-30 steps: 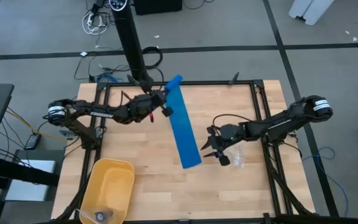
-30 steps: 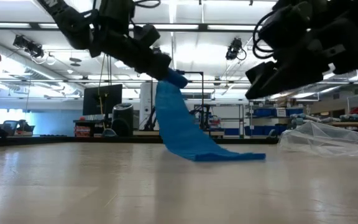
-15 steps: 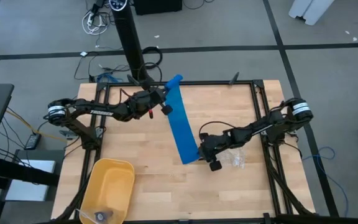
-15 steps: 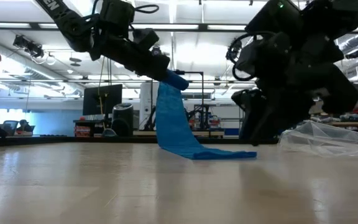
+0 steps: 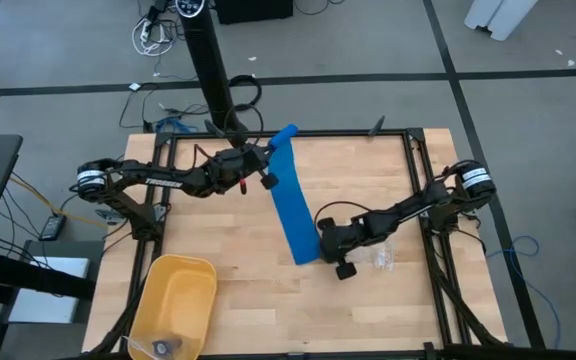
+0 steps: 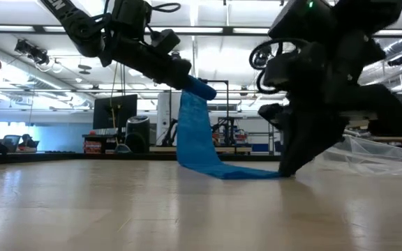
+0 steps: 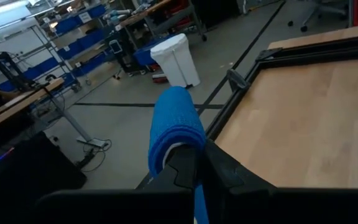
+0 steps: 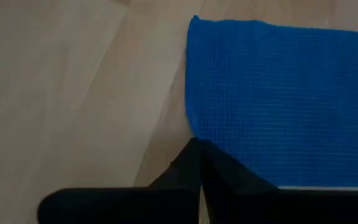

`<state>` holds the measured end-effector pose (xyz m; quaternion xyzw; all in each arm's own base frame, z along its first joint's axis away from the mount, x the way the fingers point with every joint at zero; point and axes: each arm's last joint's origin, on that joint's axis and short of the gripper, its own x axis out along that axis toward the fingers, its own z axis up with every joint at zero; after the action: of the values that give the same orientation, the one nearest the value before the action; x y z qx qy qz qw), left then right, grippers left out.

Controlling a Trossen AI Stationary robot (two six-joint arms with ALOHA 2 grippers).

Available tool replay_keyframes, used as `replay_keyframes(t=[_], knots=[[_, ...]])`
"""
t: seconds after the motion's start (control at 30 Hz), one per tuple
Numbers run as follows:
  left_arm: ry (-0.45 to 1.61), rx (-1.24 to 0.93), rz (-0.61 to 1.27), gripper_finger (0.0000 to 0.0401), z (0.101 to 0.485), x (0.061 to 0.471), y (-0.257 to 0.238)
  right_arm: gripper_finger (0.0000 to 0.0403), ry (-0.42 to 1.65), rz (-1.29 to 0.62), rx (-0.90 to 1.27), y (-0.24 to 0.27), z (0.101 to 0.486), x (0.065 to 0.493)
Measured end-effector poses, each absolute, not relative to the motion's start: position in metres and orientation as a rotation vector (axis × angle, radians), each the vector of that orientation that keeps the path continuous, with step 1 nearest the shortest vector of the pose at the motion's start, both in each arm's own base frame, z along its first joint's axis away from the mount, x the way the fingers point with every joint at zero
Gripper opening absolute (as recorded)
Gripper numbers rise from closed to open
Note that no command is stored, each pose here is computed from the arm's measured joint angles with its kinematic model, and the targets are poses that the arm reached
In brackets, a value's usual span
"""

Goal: Roll bandage
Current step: Roll the blue bandage

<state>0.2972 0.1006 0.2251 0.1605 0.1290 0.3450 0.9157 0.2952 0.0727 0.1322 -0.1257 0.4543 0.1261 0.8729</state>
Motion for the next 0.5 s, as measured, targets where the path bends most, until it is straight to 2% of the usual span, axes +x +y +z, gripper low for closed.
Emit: replay_keyframes(t=[0.23, 0.5], knots=[[0.29, 0.38, 0.723, 0.0013, 0.225, 0.298, 0.098, 0.0003, 0.851, 0.18, -0.401, 0.085, 0.202, 0.289], [0.279, 0.399, 0.644, 0.0013, 0.202, 0.288, 0.079, 0.0001, 0.573, 0.025, -0.463, 0.084, 0.292, 0.258]])
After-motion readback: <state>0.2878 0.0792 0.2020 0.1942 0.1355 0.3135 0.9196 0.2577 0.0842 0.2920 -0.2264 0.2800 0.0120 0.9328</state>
